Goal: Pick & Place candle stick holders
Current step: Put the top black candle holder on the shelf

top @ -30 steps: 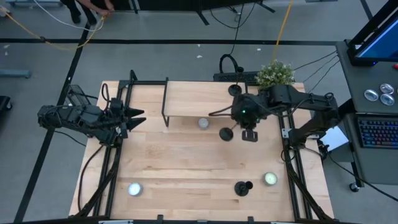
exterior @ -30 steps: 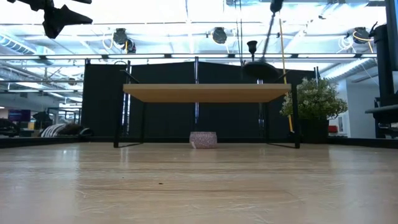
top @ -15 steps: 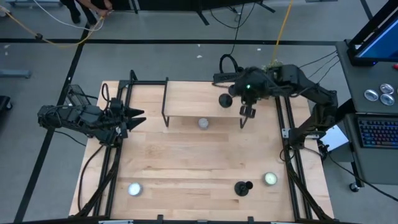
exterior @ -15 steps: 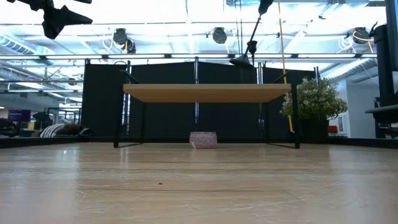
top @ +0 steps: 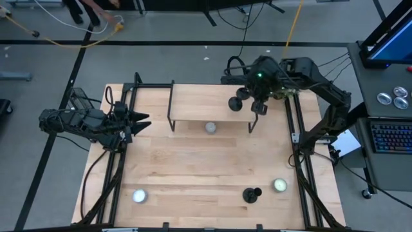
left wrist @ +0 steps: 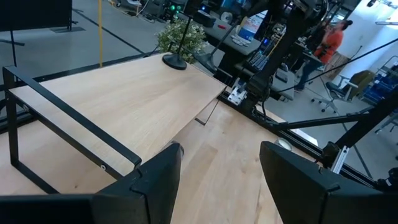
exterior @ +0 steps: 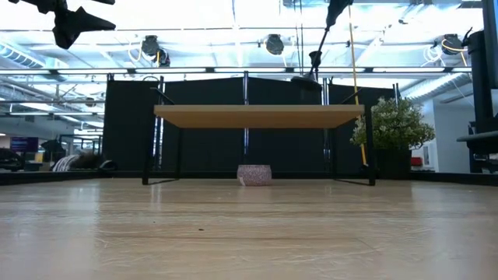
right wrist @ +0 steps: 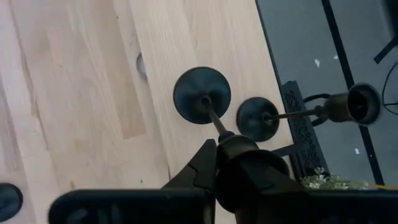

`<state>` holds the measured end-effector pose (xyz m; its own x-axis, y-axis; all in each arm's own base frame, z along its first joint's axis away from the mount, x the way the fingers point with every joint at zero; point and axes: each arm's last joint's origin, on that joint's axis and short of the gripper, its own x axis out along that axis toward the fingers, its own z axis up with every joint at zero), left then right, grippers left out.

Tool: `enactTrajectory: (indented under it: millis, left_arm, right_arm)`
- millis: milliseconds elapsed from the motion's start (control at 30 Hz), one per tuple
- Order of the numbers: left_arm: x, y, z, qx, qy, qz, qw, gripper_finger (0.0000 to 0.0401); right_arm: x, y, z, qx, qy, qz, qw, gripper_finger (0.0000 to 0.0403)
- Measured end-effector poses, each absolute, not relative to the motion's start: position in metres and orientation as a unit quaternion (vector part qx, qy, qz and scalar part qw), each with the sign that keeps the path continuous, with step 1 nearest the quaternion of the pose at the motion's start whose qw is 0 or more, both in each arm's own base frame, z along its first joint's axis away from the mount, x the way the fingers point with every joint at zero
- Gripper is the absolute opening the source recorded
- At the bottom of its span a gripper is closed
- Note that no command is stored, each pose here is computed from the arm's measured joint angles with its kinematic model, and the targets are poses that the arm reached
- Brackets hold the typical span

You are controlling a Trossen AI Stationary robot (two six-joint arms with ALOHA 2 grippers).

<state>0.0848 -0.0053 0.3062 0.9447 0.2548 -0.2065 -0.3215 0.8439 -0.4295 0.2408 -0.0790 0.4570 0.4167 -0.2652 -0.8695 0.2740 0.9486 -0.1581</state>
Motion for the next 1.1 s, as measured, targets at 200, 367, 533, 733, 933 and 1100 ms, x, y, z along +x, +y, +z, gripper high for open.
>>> enactTrajectory:
  millis: [200,367,533,733,933,1100]
  left_arm:
    - [0.085,-0.005,0.306,-0.235,0.071,0.150,0.958,0.0225]
    - [0.085,-0.005,0.306,-0.235,0.071,0.151,0.958,0.0225]
    - [0.085,-0.005,0.306,-0.232,0.071,0.150,0.958,0.0225]
    - [0.085,-0.005,0.306,-0.233,0.071,0.150,0.958,0.0225]
    - [0.085,-0.005,0.306,-0.234,0.071,0.150,0.958,0.0225]
    - [0.085,-0.005,0.306,-0.232,0.071,0.150,0.958,0.0225]
  right_arm:
    - [0.232,-0.076,0.456,0.008,0.518,-0.161,0.840,0.0012]
    - [0.226,-0.074,0.446,0.017,0.533,-0.162,0.830,0.0012]
    - [0.225,-0.074,0.431,0.021,0.559,-0.159,0.813,0.0012]
    - [0.226,-0.074,0.426,0.011,0.569,-0.151,0.808,0.0012]
    - [0.225,-0.076,0.426,-0.004,0.572,-0.170,0.803,0.0012]
    - [0.226,-0.075,0.426,0.002,0.571,-0.158,0.806,0.0012]
